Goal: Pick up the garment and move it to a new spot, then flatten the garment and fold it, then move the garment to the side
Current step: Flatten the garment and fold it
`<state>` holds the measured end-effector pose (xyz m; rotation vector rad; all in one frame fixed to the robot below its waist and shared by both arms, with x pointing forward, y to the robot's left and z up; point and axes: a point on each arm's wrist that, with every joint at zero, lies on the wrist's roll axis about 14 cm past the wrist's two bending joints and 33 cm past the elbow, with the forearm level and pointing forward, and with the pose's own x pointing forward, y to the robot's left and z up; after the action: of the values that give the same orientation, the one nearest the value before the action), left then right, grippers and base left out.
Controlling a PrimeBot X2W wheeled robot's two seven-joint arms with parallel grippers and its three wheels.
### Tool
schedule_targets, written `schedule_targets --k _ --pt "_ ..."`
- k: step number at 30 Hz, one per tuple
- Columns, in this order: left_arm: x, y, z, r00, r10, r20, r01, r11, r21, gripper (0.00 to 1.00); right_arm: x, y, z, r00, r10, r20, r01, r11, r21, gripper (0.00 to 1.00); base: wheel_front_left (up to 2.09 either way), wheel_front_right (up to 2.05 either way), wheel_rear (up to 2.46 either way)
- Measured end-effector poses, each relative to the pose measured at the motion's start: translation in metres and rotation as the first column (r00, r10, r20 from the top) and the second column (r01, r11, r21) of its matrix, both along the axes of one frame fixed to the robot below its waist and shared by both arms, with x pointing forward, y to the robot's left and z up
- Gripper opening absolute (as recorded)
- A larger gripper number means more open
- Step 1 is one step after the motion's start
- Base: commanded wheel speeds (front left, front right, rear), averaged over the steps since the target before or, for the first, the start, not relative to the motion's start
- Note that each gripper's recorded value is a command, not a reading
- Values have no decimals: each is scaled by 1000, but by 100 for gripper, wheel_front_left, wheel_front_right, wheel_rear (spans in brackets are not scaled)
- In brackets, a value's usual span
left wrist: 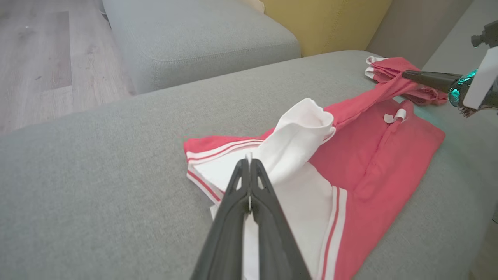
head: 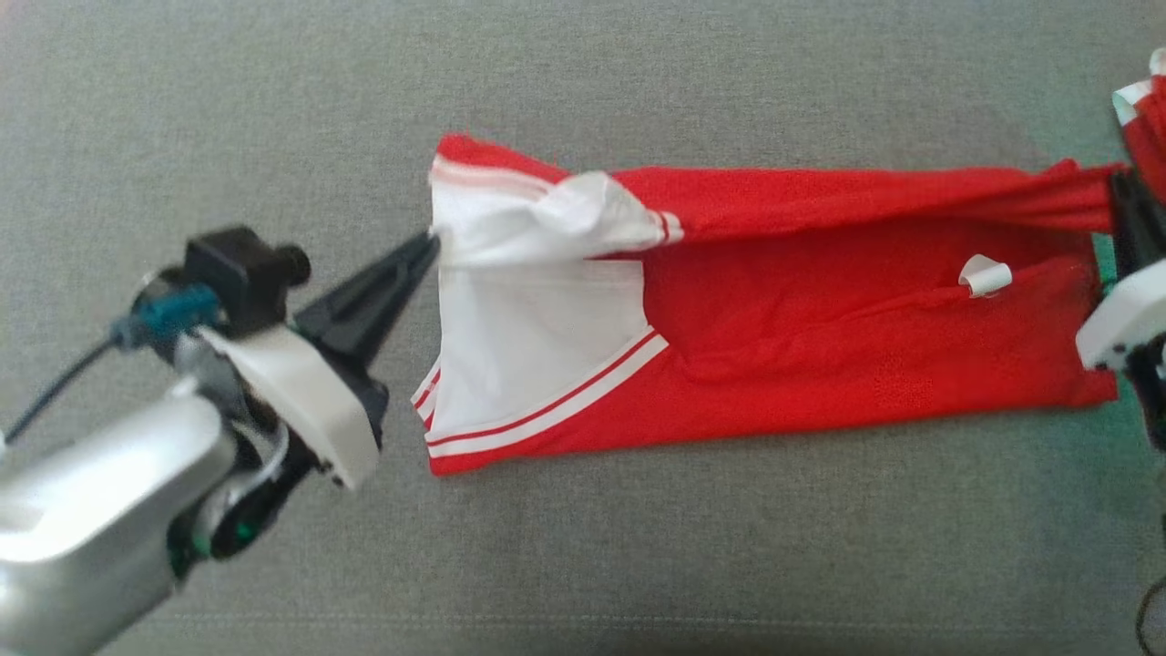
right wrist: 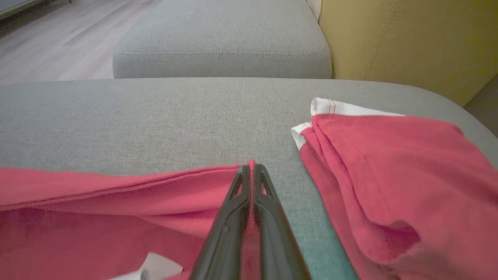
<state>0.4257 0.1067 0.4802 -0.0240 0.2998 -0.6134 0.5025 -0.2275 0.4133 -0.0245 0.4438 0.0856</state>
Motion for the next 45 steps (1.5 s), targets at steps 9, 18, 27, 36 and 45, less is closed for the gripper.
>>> schedule_targets --k 9,18,27,36,45 --pt "-29 -2 -19 996 33 -83 -34 999 -10 0 -27 -2 -15 998 -23 -55 23 1000 12 0 0 0 0" --pt "-45 -9 -30 991 39 -125 -43 998 -34 90 -32 -8 -11 997 -61 -51 62 998 20 100 0 0 0" --pt "-61 -1 -25 982 163 -92 -167 985 -34 100 -87 -18 -12 989 -141 -51 144 987 67 100 0 0 0" --pt "-73 18 3 911 408 62 -400 909 -113 100 -126 -1 9 979 -197 50 183 961 209 100 0 0 0" --pt "-105 32 28 815 536 220 -506 843 -181 100 -144 10 35 957 -212 200 154 950 271 100 0 0 0"
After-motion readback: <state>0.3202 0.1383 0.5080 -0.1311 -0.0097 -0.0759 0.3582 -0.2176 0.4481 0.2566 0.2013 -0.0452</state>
